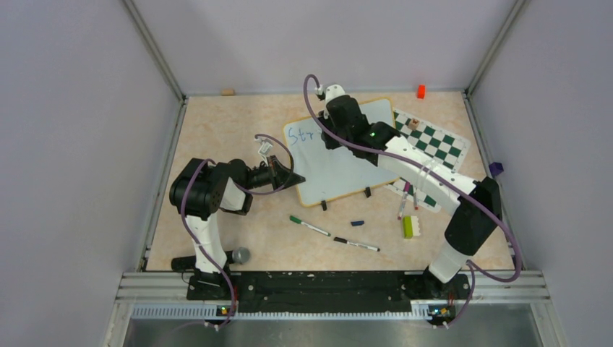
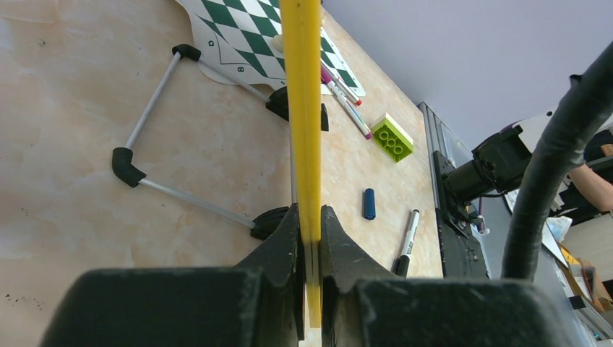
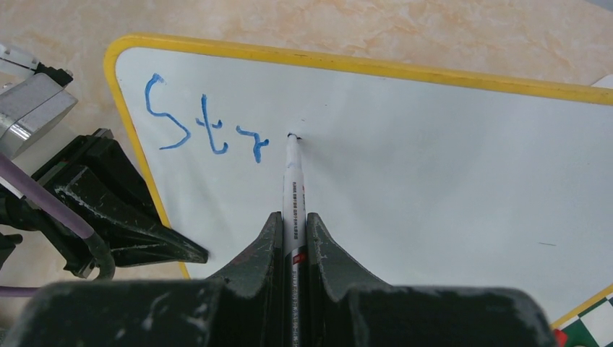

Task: Write a sentence on the whiteboard

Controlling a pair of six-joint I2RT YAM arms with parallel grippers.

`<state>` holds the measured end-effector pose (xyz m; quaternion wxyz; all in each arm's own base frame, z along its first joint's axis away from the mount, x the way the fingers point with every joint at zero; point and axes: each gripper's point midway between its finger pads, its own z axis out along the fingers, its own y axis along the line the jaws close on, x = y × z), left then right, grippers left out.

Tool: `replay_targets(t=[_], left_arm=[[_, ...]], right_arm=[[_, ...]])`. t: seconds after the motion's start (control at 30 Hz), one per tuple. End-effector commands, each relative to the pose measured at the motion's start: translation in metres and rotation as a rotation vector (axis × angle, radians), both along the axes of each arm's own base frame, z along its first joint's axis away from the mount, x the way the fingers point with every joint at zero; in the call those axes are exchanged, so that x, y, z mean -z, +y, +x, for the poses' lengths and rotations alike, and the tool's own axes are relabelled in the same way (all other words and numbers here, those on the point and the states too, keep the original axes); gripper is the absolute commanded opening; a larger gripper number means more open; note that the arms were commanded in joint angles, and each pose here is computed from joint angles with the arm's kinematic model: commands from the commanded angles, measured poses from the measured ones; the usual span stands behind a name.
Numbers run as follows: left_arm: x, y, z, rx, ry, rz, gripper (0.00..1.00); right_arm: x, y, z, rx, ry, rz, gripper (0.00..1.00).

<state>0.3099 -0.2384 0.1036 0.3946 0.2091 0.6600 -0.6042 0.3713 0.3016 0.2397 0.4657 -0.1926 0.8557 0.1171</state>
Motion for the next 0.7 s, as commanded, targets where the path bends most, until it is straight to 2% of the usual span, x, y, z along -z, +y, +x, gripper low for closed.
replay_targets(t=[0.0,0.43,0.67], left_arm=[[-0.01,-0.006,-0.017,0.098,-0.174,0.005,0.0],[-0.01,-0.006,-0.016,0.096,-0.177,0.005,0.0],[-0.01,-0.006,-0.016,0.096,-0.178,0.005,0.0]], right_arm=[[-0.011,0.003,0.011,0.002,-0.034,-0.001,0.0],[0.001,-0.001,-0.003,-0.05,0.011,-0.034,0.0],[0.0,-0.011,0.0,-0.004,-0.003,-0.067,0.0]])
